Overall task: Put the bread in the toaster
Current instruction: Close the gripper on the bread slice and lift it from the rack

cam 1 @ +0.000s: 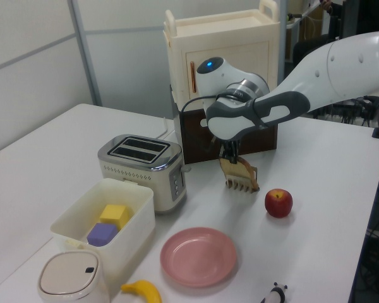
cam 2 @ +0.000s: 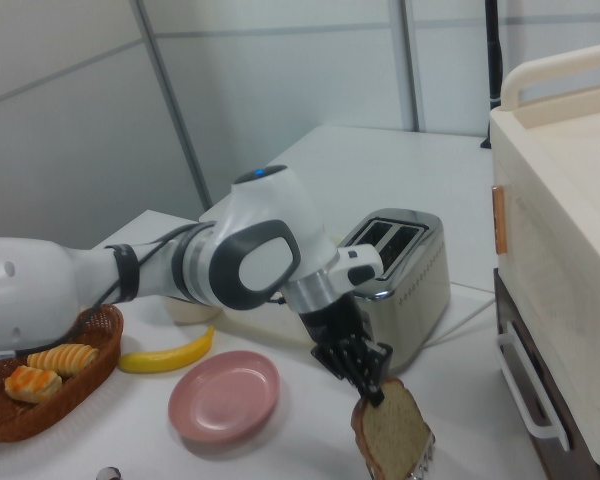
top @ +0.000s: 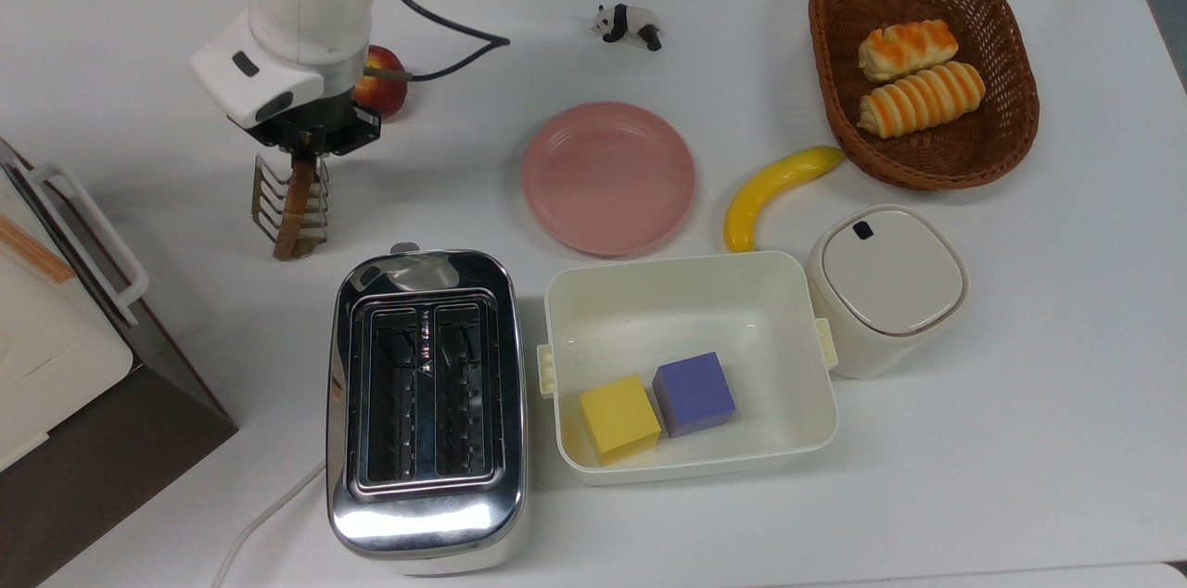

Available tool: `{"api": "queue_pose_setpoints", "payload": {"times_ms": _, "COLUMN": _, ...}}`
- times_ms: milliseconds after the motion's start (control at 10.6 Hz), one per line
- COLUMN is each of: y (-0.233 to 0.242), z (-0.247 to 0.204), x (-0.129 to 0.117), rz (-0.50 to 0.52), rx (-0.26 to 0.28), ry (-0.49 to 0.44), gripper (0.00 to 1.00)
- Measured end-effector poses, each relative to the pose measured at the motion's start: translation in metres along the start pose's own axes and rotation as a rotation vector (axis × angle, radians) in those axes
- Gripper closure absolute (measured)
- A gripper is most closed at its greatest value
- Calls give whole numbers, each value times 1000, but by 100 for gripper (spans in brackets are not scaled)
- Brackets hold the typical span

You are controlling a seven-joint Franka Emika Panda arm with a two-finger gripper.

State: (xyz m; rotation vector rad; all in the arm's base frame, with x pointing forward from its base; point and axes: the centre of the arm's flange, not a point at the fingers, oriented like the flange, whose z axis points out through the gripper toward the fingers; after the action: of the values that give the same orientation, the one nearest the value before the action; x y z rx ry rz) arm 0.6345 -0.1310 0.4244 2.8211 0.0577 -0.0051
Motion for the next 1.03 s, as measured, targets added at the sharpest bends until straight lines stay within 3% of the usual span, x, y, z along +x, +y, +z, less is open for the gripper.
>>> {"api": "queue_pose_setpoints", "payload": {"times_ms": 658, "y": 44, "z": -141, "x": 1, "rz": 58, "rx": -39, "ry": 252, "gripper": 91}}
{"api": "queue_pose_setpoints", "payload": {"times_ms": 845, "y": 45, "z": -172, "x": 6, "rz": 96, "rx": 28, "ry": 335, "gripper": 91}}
{"api": "queue_pose_setpoints", "payload": {"times_ms": 1033, "y": 43, "z": -203, "x": 17, "rz": 157, "rx": 132, "ry": 522, "gripper": 91}}
